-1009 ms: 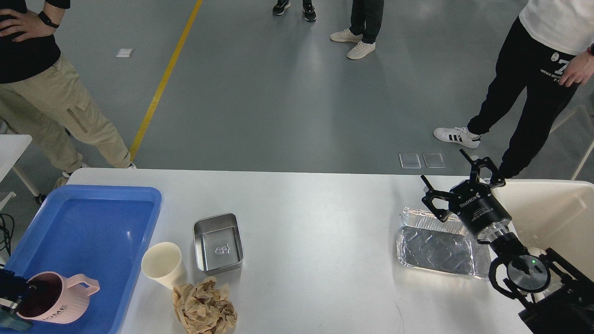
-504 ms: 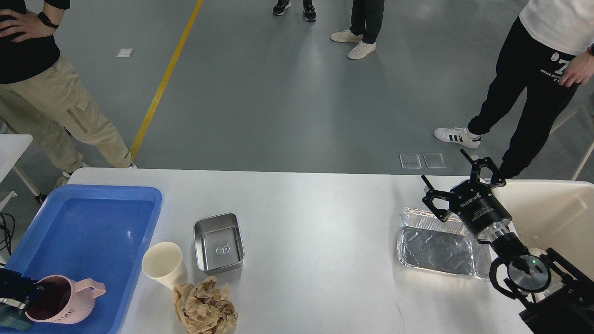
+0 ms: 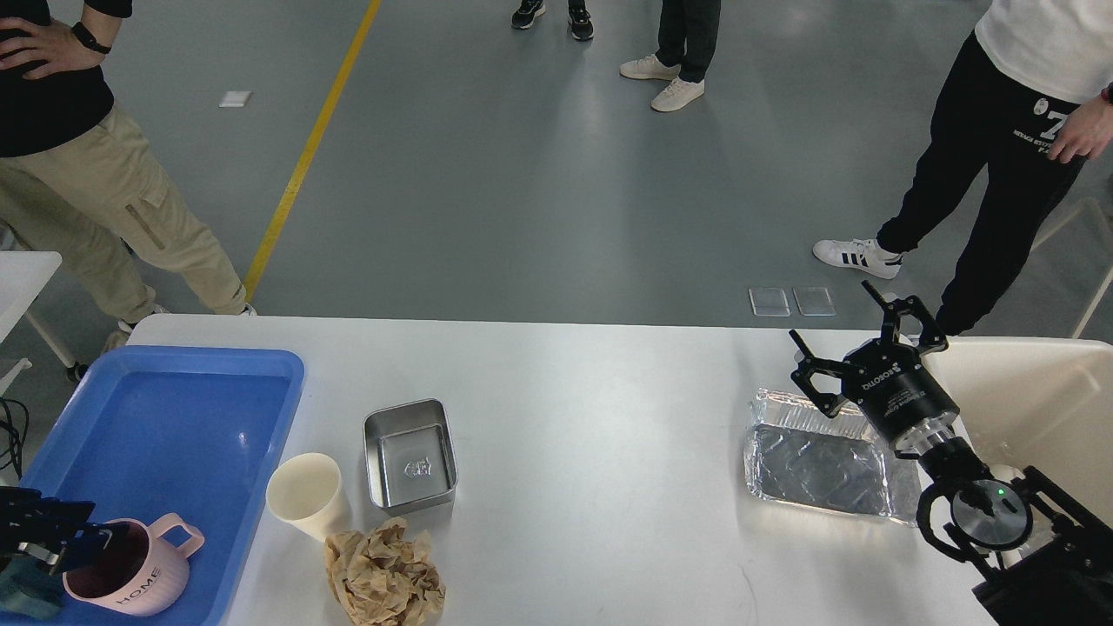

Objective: Tidy desktop
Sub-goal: 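Lower the pink mug into the blue tray and release it, then withdraw the left gripper from the blue tray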

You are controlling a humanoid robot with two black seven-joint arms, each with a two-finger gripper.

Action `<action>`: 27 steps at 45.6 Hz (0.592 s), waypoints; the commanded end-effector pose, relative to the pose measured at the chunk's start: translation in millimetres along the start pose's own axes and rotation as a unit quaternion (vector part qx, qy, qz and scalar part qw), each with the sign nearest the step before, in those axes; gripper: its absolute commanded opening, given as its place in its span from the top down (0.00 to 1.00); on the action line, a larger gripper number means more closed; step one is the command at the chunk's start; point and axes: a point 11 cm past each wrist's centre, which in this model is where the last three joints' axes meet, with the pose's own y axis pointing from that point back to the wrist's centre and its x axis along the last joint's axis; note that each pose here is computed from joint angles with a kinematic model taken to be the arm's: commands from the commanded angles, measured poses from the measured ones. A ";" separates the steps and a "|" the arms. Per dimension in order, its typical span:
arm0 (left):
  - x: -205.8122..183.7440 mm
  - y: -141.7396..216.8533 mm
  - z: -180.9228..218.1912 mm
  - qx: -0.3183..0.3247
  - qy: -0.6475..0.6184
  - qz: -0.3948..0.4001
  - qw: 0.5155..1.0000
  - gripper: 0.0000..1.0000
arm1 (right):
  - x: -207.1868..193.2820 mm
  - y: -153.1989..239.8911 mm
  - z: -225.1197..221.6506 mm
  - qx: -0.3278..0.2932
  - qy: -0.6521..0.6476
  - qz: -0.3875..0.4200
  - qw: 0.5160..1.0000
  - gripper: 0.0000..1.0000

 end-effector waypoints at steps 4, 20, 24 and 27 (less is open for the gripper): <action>13.9 -6.9 11.7 -0.018 0.047 0.032 0.998 0.06 | 0.5 0.3 0.3 0.000 0.000 0.001 1.000 0.00; 97.4 -8.6 12.2 -0.010 0.260 0.173 0.950 0.03 | 1.0 1.2 0.5 -0.001 0.000 0.002 1.000 0.00; 116.0 -10.7 16.7 -0.026 0.317 0.205 0.926 0.03 | 0.9 1.5 0.4 0.000 0.000 0.002 1.000 0.00; 128.1 -11.6 21.6 -0.048 0.354 0.225 0.907 0.03 | 0.9 1.8 0.7 -0.001 0.000 0.002 1.000 0.00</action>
